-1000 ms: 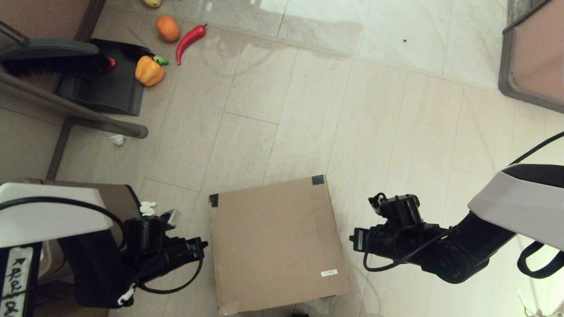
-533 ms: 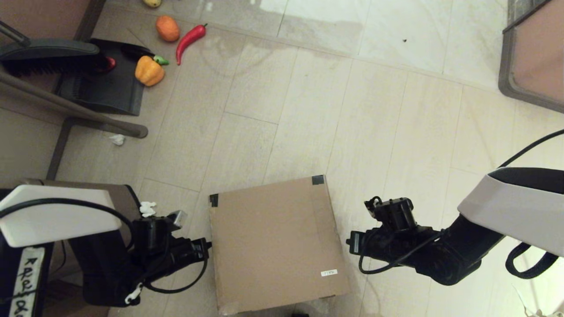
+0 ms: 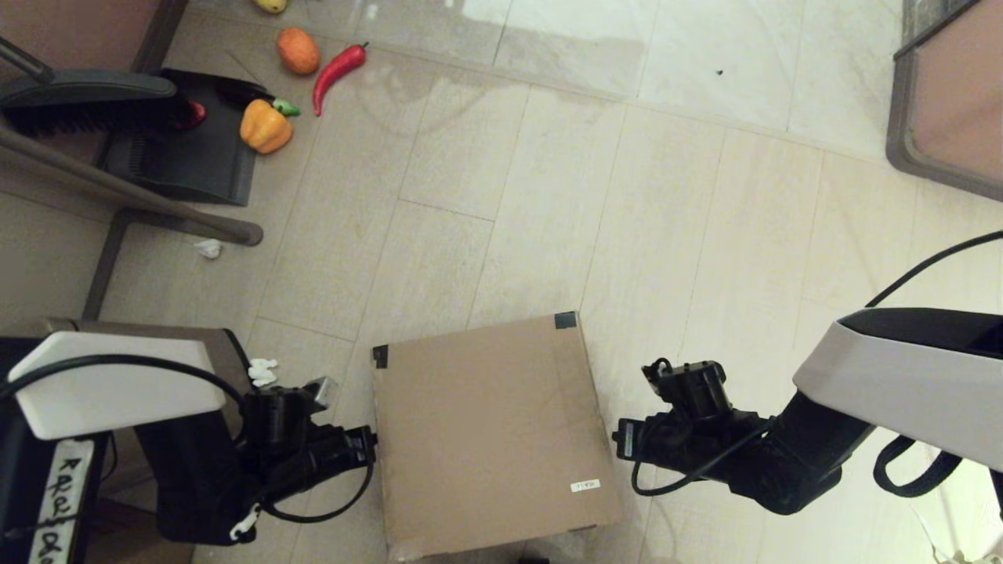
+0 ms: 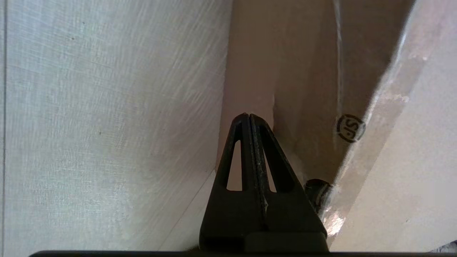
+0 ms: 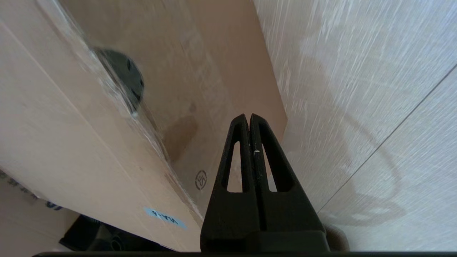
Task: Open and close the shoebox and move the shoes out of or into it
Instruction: Open the shoe box
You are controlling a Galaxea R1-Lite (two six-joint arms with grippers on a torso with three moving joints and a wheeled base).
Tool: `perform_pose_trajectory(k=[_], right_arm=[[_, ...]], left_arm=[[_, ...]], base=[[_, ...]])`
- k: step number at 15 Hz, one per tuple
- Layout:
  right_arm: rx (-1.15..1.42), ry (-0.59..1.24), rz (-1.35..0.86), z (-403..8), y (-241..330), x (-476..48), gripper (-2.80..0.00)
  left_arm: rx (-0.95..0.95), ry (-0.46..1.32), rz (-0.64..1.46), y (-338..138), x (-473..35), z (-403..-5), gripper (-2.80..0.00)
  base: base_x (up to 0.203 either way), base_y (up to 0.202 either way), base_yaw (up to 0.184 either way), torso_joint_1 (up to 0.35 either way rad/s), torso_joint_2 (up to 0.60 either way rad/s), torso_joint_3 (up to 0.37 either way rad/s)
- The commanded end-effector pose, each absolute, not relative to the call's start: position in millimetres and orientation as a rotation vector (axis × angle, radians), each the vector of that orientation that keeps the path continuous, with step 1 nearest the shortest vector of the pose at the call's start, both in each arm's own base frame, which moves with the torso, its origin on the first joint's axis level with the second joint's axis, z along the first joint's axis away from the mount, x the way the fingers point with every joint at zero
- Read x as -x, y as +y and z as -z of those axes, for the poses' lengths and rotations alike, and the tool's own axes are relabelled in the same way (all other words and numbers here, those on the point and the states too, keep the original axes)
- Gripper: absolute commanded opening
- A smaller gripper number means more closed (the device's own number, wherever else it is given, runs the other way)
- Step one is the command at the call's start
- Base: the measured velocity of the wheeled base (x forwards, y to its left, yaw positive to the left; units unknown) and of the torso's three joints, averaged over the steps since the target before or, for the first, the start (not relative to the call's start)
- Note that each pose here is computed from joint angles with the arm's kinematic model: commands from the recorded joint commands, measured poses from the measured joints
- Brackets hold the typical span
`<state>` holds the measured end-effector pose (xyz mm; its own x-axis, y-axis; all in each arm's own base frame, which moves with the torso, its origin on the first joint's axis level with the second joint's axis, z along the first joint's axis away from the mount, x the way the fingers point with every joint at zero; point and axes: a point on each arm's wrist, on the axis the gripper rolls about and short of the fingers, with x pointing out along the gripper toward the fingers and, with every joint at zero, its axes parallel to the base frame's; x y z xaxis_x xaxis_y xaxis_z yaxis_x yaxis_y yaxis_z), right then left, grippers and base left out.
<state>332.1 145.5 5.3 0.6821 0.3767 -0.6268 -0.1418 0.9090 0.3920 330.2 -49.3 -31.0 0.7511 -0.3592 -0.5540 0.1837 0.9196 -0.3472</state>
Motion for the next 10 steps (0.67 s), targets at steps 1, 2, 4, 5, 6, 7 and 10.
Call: perform_pose_trajectory(k=[1, 2, 4, 5, 6, 7, 10], right_arm=[[-0.318, 0.773, -0.289, -1.0, 149.6, -331.4, -2.80], [-0.308, 0.775, -0.281, 2.5, 152.9, -330.1, -2.80], [-0.309, 0.749, -0.298, 7.3, 158.1, -329.7, -2.80], [-0.305, 0.749, -0.298, 10.1, 159.3, -328.6, -2.80], [-0.304, 0.753, -0.300, 11.4, 160.5, -328.0, -2.80], [-0.302, 0.759, -0.301, 13.5, 161.7, -327.3, -2.80], [-0.293, 0.767, -0.311, 16.0, 166.1, -324.7, -2.80]], left_arm=[[0.281, 0.653, 0.305, -50.3, -331.1, 31.2, -2.80], [0.280, 0.653, 0.308, -51.4, -331.9, 32.1, -2.80], [0.279, 0.651, 0.313, -53.4, -333.7, 32.7, -2.80], [0.278, 0.646, 0.315, -54.1, -335.5, 32.9, -2.80], [0.277, 0.640, 0.318, -54.9, -337.3, 32.3, -2.80], [0.277, 0.642, 0.319, -55.4, -337.5, 33.5, -2.80], [0.277, 0.646, 0.318, -55.3, -336.8, 33.9, -2.80]], base=[[0.000, 0.000, 0.000, 0.000, 0.00, 0.000], [0.000, 0.000, 0.000, 0.000, 0.00, 0.000], [0.000, 0.000, 0.000, 0.000, 0.00, 0.000], [0.000, 0.000, 0.000, 0.000, 0.00, 0.000], [0.000, 0.000, 0.000, 0.000, 0.00, 0.000], [0.000, 0.000, 0.000, 0.000, 0.00, 0.000], [0.000, 0.000, 0.000, 0.000, 0.00, 0.000]])
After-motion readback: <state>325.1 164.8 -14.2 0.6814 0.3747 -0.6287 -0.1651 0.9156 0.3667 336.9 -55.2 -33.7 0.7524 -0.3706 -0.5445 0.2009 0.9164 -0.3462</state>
